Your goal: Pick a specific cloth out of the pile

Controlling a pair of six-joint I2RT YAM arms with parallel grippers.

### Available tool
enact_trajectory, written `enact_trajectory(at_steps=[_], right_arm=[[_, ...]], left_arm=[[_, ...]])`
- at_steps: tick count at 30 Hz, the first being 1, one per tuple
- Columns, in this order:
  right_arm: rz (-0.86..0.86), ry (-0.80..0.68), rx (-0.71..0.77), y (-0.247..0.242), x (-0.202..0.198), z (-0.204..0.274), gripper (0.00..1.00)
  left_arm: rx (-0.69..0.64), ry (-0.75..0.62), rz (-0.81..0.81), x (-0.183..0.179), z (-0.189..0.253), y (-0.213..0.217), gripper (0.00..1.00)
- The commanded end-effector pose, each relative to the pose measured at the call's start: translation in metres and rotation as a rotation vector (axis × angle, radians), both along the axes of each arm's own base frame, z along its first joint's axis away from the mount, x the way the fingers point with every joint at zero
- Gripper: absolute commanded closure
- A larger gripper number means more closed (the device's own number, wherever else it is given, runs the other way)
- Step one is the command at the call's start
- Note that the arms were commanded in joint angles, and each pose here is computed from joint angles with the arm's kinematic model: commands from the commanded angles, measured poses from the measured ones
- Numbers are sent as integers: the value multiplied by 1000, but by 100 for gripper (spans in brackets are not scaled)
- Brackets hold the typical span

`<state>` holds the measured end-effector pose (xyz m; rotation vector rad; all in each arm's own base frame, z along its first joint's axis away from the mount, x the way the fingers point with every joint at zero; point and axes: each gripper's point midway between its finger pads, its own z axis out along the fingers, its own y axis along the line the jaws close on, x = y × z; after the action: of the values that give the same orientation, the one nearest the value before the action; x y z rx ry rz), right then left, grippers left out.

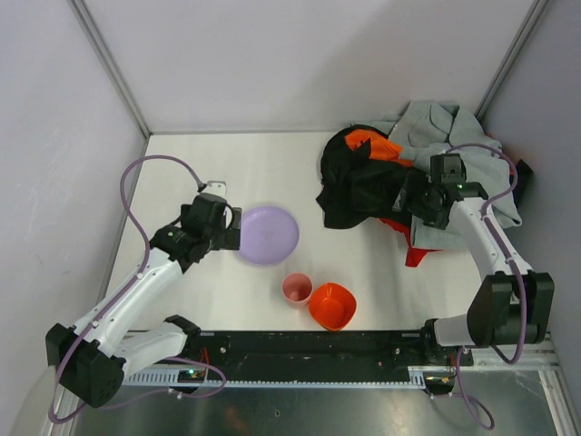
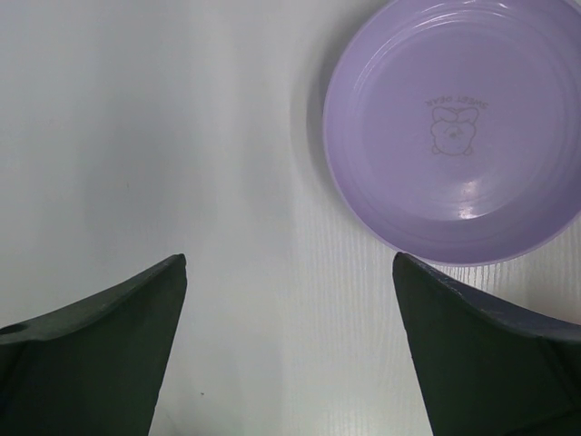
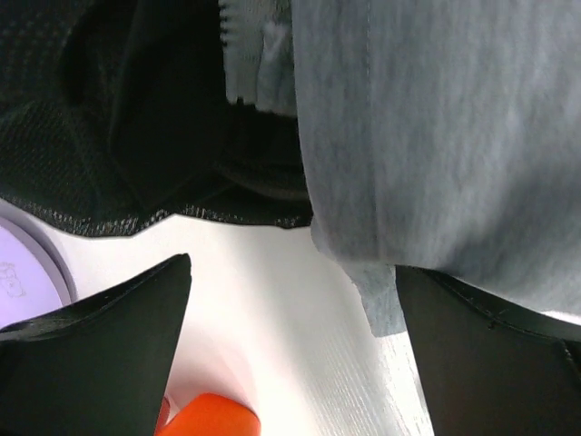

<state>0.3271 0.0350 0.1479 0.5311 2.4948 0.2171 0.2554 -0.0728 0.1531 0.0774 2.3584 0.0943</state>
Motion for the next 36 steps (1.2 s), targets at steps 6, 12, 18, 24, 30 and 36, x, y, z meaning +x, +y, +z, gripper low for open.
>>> enact_trajectory(at_steps=[6, 12, 18, 24, 30, 36], right_arm=[[35, -50, 99, 24, 48, 2, 1], [46, -28, 106, 35, 67, -7, 1], [46, -5, 69, 31, 81, -22, 11], [51, -3, 22, 23, 90, -30, 43], [55, -28, 2, 19, 93, -18, 96], [65, -113, -7, 15, 98, 26, 100]], left_arm=[[38, -18, 2, 5, 0, 4, 0], [44, -9, 4, 5, -3, 4, 0], [47, 0, 4, 5, -5, 3, 0], [49, 6, 4, 6, -7, 3, 0], [49, 6, 2, 6, -7, 3, 0], [47, 4, 0, 6, -6, 3, 0]])
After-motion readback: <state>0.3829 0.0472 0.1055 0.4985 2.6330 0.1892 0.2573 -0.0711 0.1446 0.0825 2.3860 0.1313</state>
